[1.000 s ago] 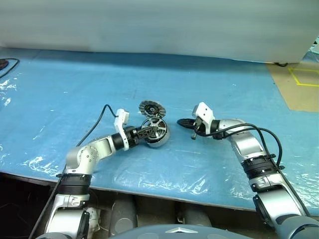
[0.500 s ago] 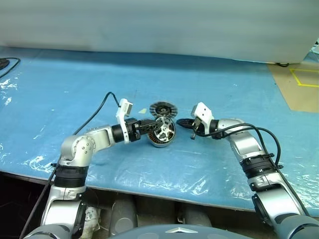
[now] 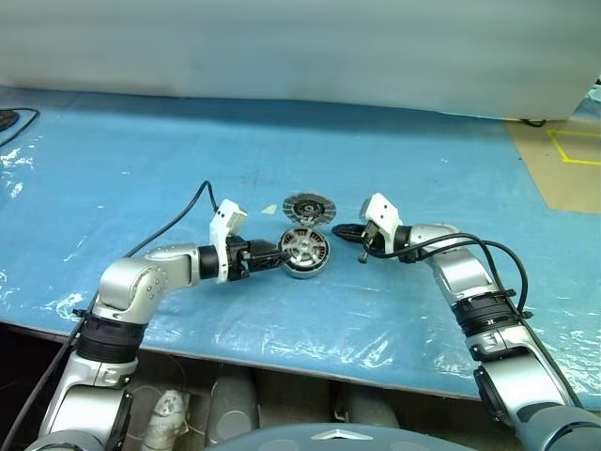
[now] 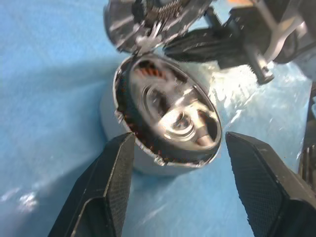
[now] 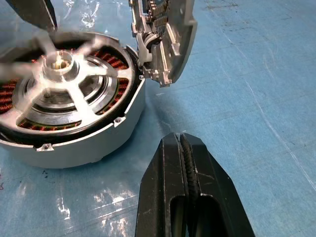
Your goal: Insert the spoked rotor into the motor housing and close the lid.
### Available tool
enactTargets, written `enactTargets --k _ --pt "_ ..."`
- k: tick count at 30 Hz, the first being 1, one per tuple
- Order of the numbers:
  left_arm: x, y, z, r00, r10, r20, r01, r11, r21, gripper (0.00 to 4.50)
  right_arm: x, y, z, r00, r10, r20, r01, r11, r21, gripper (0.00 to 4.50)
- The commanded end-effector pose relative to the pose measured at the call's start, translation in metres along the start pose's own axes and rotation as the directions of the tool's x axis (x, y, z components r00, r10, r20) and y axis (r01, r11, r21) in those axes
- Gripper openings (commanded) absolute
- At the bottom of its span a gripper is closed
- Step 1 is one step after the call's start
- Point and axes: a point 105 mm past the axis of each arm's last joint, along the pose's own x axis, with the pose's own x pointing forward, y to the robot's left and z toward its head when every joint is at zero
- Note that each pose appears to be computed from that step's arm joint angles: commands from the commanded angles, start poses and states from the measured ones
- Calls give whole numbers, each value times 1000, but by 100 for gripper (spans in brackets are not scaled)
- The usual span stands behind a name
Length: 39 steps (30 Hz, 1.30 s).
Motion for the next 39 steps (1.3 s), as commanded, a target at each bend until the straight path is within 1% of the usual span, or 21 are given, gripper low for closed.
enactTargets --k 1,4,5,7,8,10,13,15,18,19,20,23,27,31,34,37,39 --pt "-3 1 4 1000 19 -4 -18 997 81 306 0 -4 12 999 -8 35 10 999 -36 0" --pt "-4 7 2 999 45 -21 -42 991 125 306 0 -5 13 999 -9 36 10 999 -37 0" --pt "-4 8 9 999 47 14 -49 988 146 306 0 -5 13 999 -10 37 11 999 -36 0" --pt "-4 -1 27 993 -15 117 -12 974 228 306 0 -6 13 999 -14 38 15 999 -35 0" --pt "-4 -5 32 988 -44 148 5 967 256 306 0 -6 13 999 -15 39 16 999 -35 0" --pt "-3 -12 38 978 -89 187 39 966 255 306 -1 -7 13 999 -17 40 19 999 -33 0" --pt "-1 -23 39 961 -167 221 110 963 248 249 -3 -8 14 998 -26 51 28 999 -33 0" --pt "1 -31 38 945 -213 247 151 957 248 181 -6 -9 20 996 -33 82 35 999 -18 0" --pt "6 -32 29 953 -220 209 154 944 293 74 -12 -10 27 992 -35 121 35 999 1 0" --pt "8 -31 26 956 -218 197 152 940 304 31 -14 -10 30 989 -31 141 29 999 15 0" --pt "10 -30 25 957 -217 191 151 939 310 3 -16 -9 32 988 -28 155 25 999 25 0" --pt "18 -21 15 976 -163 143 103 929 356 3 -23 -6 38 982 -11 190 4 999 34 0" --pt "26 -16 7 983 -152 101 101 917 387 3 -36 7 38 979 49 200 -62 996 60 0" --pt "37 -11 9 986 -135 96 82 901 427 3 -44 33 26 979 145 140 -158 983 89 0" --pt "47 -10 14 984 -132 123 64 893 445 3 -47 42 21 979 167 120 -180 978 109 0" --pt "56 -3 3 994 -92 54 56 878 476 3 -47 46 18 980 166 106 -178 977 114 0" --pt "58 -2 -4 996 -89 23 67 879 472 3 -47 46 17 982 158 103 -170 978 118 0"
